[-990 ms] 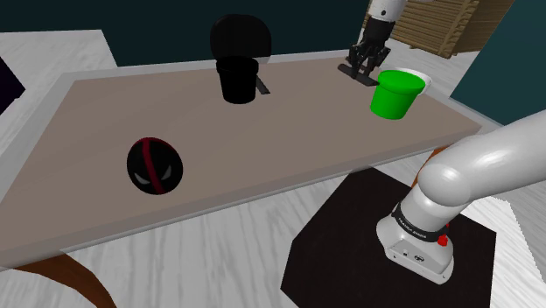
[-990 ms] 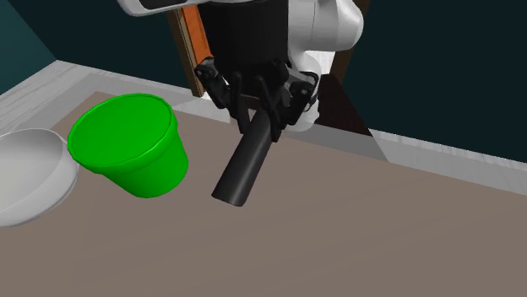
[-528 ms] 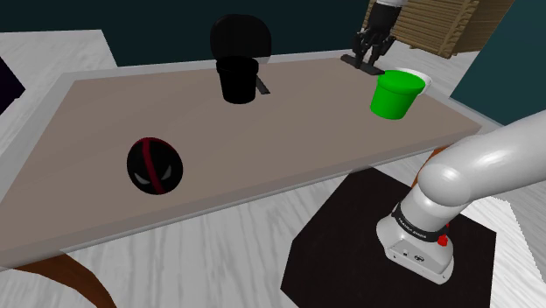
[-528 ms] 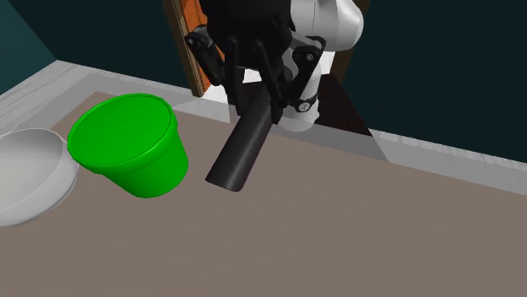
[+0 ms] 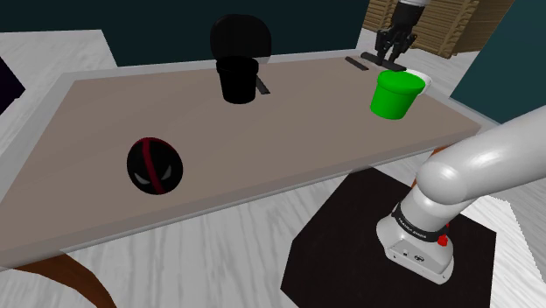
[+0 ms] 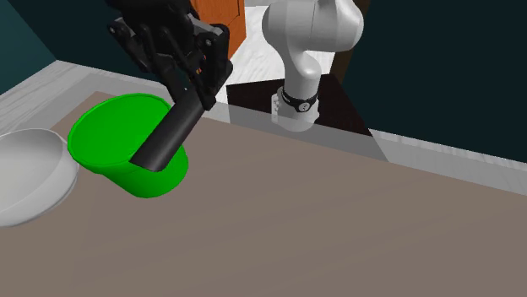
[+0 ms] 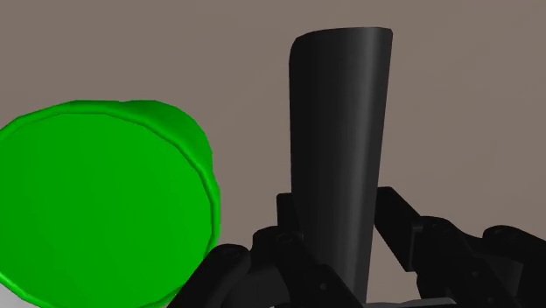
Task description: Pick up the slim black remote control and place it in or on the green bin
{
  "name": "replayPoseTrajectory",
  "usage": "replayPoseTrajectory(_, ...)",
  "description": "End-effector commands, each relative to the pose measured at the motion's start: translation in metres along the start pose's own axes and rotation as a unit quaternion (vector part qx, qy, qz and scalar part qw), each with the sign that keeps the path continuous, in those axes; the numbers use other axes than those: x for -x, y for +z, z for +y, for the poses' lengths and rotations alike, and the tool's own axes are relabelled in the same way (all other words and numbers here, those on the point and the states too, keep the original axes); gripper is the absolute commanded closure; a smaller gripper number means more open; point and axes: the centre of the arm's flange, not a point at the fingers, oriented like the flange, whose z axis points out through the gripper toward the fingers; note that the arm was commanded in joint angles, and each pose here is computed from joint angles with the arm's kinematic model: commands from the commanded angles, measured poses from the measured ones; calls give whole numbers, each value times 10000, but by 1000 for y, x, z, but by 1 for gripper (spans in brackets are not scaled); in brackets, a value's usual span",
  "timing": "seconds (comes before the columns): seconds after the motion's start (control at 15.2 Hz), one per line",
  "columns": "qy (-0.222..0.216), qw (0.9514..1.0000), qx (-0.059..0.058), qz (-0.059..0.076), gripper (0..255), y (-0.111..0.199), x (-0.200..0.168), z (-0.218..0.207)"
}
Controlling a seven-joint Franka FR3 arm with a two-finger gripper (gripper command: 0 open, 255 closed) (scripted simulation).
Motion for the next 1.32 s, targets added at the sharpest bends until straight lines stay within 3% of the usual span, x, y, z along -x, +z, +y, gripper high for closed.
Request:
replayPoseTrajectory(0.0, -6, 10000, 2, 0, 255, -2, -1, 26)
replayPoseTrajectory(0.59, -6, 10000, 2, 0, 255, -7, -13, 149)
replayPoseTrajectory(1.25, -6, 10000, 2, 0, 255, 46, -13, 153)
